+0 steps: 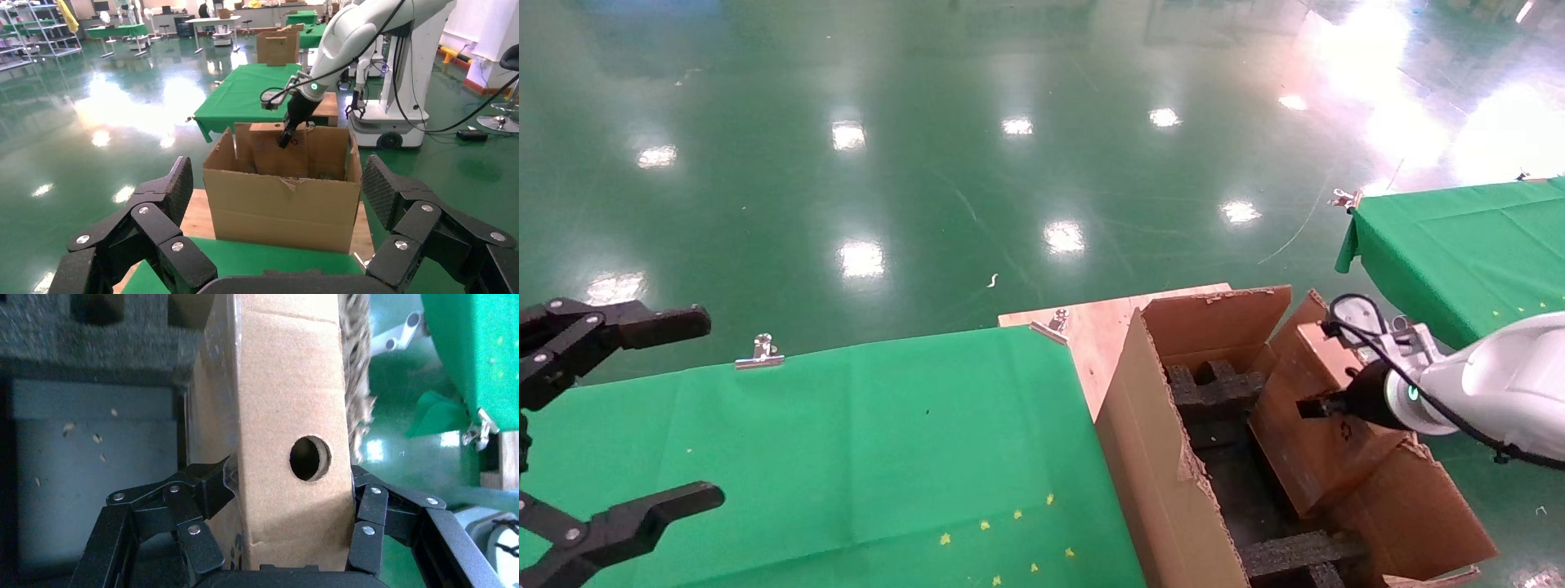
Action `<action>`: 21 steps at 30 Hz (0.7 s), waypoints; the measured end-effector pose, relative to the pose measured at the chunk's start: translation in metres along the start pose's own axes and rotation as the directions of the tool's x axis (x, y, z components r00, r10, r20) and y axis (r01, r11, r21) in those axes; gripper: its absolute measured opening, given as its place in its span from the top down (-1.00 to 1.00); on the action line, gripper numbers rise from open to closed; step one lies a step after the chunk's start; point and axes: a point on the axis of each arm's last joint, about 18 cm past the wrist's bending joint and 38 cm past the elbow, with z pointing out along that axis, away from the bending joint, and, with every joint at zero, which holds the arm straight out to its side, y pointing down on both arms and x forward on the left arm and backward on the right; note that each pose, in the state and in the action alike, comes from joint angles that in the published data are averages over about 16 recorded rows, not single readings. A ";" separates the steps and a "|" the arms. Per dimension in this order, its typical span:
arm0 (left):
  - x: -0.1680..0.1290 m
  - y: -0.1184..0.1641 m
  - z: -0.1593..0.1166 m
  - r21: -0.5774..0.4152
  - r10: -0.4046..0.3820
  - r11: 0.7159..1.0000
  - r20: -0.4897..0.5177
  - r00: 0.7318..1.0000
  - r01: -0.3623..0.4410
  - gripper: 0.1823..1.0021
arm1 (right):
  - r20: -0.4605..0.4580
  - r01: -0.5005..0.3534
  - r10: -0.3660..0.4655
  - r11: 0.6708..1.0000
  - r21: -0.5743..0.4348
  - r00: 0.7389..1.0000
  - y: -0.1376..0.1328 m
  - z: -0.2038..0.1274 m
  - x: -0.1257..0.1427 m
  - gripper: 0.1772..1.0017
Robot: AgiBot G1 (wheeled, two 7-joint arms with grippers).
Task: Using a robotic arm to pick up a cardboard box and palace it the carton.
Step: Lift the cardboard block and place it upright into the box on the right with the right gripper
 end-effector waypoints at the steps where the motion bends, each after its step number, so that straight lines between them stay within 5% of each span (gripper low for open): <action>1: 0.000 0.000 0.000 0.000 0.000 1.000 0.000 1.000 0.000 -1.00 | 0.001 -0.001 0.001 1.000 -0.004 1.000 0.002 0.001 -0.001 0.69; 21: 0.000 0.000 0.000 0.000 0.000 1.000 0.000 1.000 0.000 -1.00 | 0.049 -0.027 0.031 0.997 -0.076 0.998 0.041 0.025 -0.028 0.69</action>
